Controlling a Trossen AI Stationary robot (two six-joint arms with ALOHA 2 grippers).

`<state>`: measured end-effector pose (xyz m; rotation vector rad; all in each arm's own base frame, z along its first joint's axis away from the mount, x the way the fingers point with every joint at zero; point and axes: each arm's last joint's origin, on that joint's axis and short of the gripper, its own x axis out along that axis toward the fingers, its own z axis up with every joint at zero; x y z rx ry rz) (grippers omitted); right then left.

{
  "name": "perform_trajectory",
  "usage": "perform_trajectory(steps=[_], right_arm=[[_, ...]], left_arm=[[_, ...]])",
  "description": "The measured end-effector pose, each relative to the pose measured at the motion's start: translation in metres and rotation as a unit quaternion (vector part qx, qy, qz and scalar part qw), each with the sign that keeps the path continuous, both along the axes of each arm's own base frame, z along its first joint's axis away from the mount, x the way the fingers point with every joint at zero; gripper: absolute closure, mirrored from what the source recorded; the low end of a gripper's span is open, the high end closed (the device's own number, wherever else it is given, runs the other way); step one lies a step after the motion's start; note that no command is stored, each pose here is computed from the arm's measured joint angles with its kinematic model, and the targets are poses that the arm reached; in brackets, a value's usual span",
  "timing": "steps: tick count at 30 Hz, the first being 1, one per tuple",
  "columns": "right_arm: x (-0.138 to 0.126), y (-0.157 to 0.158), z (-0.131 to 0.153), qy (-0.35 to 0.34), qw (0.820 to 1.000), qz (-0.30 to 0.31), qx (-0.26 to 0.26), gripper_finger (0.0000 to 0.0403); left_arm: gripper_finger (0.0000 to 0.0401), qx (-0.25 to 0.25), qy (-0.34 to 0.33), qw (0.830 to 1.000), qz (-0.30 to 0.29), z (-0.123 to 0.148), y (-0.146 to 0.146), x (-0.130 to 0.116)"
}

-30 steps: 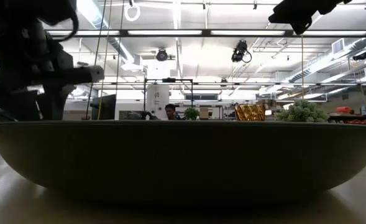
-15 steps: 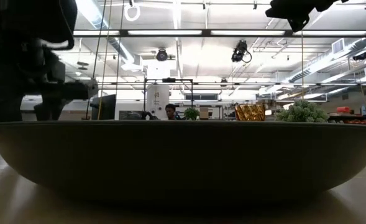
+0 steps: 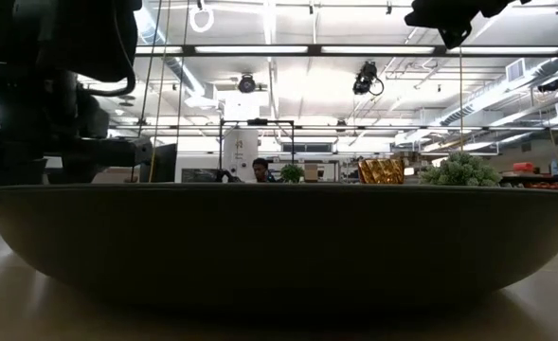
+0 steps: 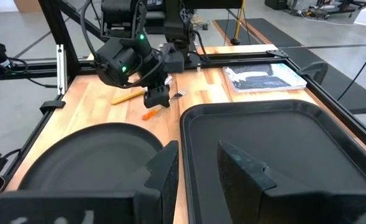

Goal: Pick and place plate/cup/fork/spoon on tray
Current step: Put the orange fork in the left corner of the black tray

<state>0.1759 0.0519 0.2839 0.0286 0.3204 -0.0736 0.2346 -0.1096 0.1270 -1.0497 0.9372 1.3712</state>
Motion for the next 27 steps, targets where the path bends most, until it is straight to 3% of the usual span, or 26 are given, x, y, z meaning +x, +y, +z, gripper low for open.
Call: perform_trajectory(steps=[14, 19, 27], right_arm=[[0.0, 0.0, 0.001, -0.002, 1.0, 0.002, 0.002, 0.0287], [0.0, 0.0, 0.001, -0.002, 1.0, 0.002, 0.004, 0.0287], [0.0, 0.0, 0.001, -0.002, 1.0, 0.003, 0.004, 0.0287]], left_arm=[[0.0382, -0.02, 0.006, 0.998, -0.051, 0.005, -0.003, 0.004], [0.0381, -0.038, 0.023, 0.997, -0.056, 0.011, -0.006, 0.005], [0.0381, -0.026, 0.035, 0.998, -0.05, 0.025, -0.006, 0.01]])
